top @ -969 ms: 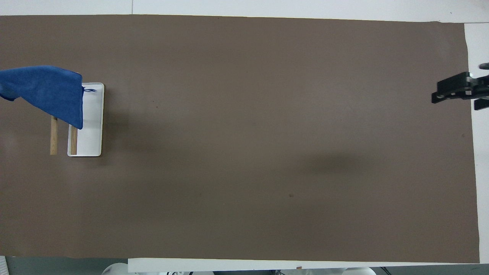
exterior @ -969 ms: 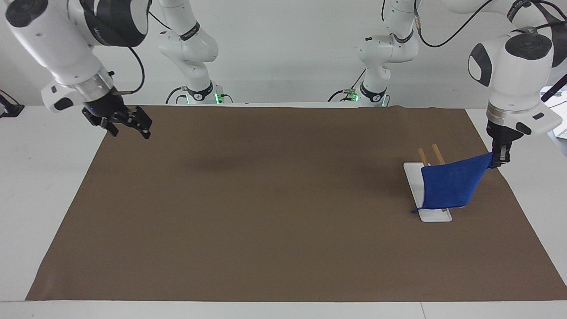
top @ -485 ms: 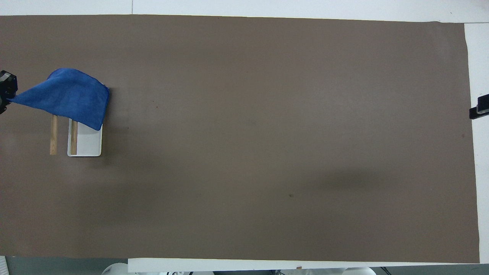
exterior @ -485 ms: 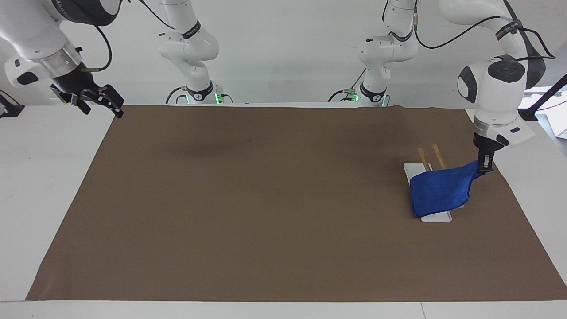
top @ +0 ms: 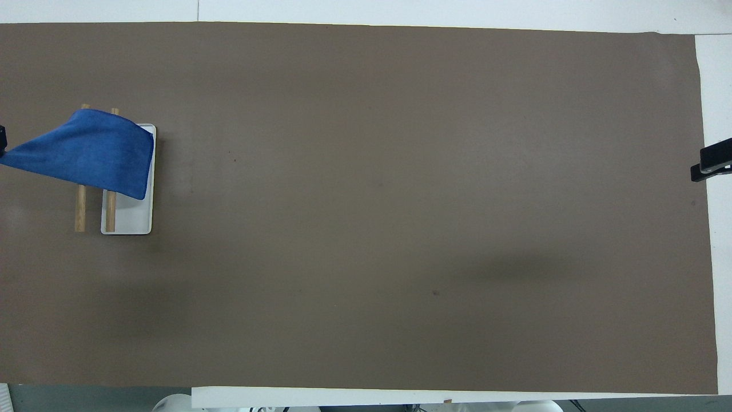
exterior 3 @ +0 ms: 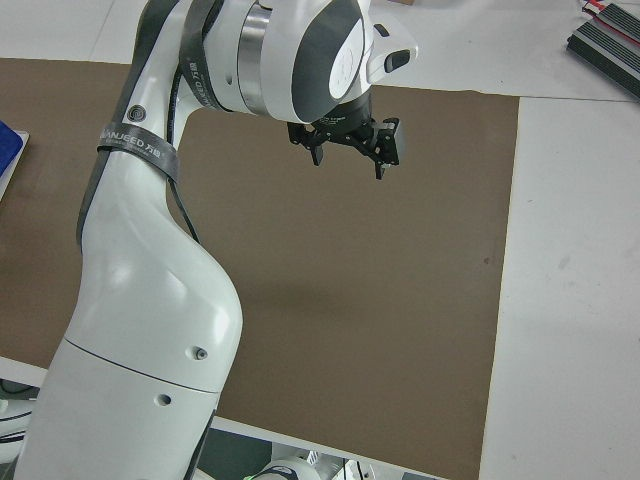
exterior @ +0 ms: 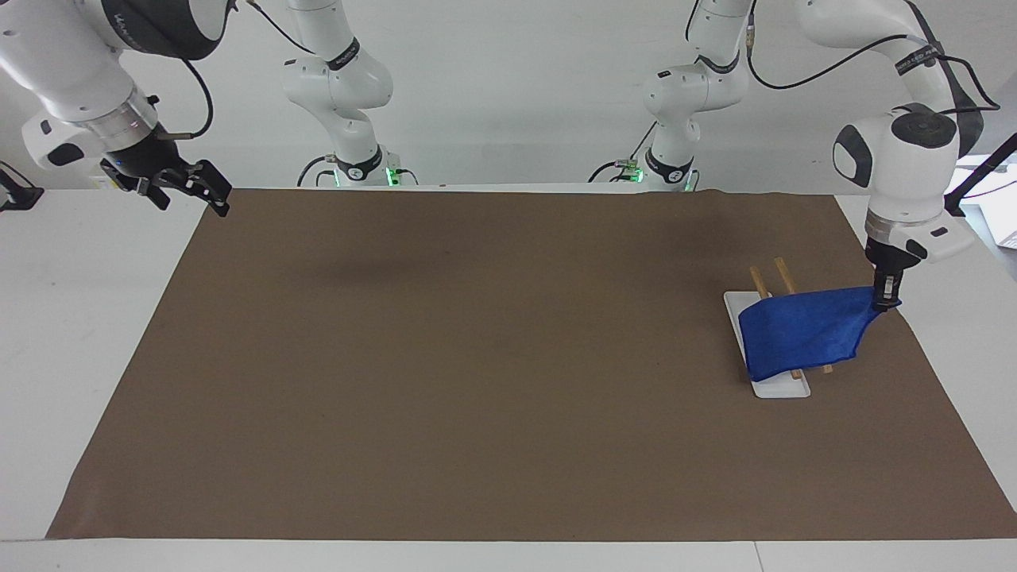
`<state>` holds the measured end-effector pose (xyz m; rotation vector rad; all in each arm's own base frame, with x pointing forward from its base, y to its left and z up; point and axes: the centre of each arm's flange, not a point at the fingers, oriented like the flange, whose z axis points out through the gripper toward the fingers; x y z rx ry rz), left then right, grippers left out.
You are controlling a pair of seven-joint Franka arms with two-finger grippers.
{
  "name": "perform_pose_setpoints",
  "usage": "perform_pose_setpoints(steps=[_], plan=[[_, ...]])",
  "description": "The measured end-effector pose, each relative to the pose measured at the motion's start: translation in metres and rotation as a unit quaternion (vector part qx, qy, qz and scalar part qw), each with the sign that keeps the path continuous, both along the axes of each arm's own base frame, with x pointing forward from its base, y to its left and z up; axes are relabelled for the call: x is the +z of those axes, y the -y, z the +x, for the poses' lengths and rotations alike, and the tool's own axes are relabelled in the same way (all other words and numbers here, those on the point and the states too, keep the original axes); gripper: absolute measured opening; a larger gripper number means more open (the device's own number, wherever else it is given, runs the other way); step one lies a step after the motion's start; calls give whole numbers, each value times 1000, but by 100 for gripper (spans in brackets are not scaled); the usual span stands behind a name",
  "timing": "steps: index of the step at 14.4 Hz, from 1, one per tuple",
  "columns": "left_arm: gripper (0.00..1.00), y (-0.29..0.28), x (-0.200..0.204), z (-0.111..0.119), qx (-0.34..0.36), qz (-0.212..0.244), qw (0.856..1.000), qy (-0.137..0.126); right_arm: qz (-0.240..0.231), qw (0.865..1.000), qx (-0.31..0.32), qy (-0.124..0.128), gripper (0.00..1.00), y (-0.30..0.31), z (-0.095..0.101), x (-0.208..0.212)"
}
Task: Right arm passes towel to left arm to hang
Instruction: 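Lower the towel over the wooden rods with the left gripper, then release the towel and withdraw the left gripper from the rack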
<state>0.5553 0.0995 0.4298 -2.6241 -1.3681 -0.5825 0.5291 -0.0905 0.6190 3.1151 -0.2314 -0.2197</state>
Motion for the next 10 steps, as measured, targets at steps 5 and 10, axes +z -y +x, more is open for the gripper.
perform_pose_setpoints(steps=[5,10], plan=[[25,59,0,10,-49,0,999,-6,0,1000,0,3,100,0,-4,5],[79,110,59,8,-57,-11,997,-49,0,1000,2,2,100,-3,-4,4]])
